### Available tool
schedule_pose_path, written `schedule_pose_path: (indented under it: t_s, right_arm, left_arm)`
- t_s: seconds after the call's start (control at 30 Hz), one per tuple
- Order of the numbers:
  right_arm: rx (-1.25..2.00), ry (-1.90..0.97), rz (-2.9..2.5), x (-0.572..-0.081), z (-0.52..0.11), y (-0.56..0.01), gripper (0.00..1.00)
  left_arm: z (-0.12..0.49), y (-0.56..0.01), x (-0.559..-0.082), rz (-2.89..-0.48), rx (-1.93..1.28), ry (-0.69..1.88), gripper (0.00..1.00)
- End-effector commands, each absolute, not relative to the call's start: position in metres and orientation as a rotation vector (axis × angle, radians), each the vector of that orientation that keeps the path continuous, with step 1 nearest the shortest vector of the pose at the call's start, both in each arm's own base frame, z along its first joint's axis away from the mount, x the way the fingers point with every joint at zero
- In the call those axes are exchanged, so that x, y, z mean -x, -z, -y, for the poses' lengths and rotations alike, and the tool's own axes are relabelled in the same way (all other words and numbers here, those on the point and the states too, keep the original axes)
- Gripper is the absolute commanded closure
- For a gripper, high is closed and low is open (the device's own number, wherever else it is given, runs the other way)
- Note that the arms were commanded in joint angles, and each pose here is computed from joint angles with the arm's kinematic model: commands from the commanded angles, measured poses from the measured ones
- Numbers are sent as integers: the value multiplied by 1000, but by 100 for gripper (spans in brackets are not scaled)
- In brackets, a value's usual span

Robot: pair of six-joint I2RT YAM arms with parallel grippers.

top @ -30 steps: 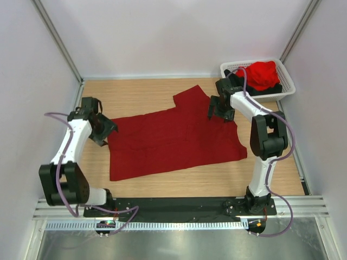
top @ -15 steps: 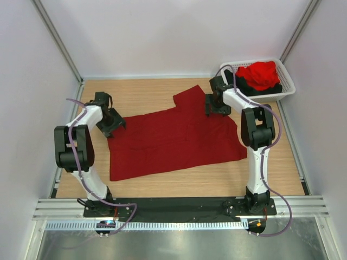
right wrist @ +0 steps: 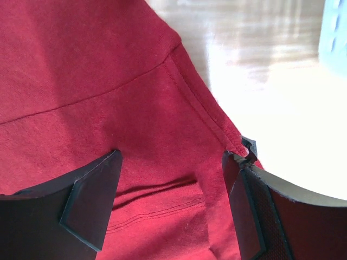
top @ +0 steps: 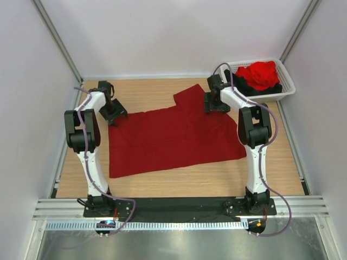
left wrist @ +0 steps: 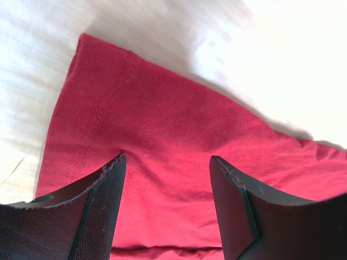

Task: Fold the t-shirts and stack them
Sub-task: Fold the tshirt

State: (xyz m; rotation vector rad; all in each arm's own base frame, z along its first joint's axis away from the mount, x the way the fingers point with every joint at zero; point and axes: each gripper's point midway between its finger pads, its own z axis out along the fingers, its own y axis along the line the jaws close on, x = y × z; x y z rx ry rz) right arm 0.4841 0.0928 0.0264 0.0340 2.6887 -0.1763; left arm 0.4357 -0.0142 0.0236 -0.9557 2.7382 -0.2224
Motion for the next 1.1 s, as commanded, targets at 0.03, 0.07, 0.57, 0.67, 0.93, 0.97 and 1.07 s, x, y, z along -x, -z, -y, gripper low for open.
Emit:
schedule_pose_path:
  t_s: [0.03, 0.07, 0.57, 0.67, 0.93, 0.97, 1.07]
  right_arm:
    - [-11, 253, -2688, -493, -85, -18, 18]
    - [-17, 237, -2673, -497, -87, -24, 18]
    - [-111, 16, -2326, -608, -128, -104, 9]
    - [-123, -26, -2257, -630, -137, -109, 10]
    - [-131, -101, -2105, -671, -151, -113, 21]
    - [-135, -105, -2098, -673, -151, -112, 25]
    - [-137, -137, -2089, -679, -157, -102, 30]
  left_arm:
    - [9, -2, -450, -2775, 929, 209, 36]
    - [4, -10, -459, -2754, 920, 188, 36]
    - [3, -109, -463, -2608, 716, 253, 29]
    - [13, -118, -462, -2592, 731, 330, 28]
    - [52, -139, -453, -2545, 699, 546, 22]
    - [54, -134, -448, -2558, 710, 560, 22]
    - [57, -136, -444, -2545, 713, 582, 22]
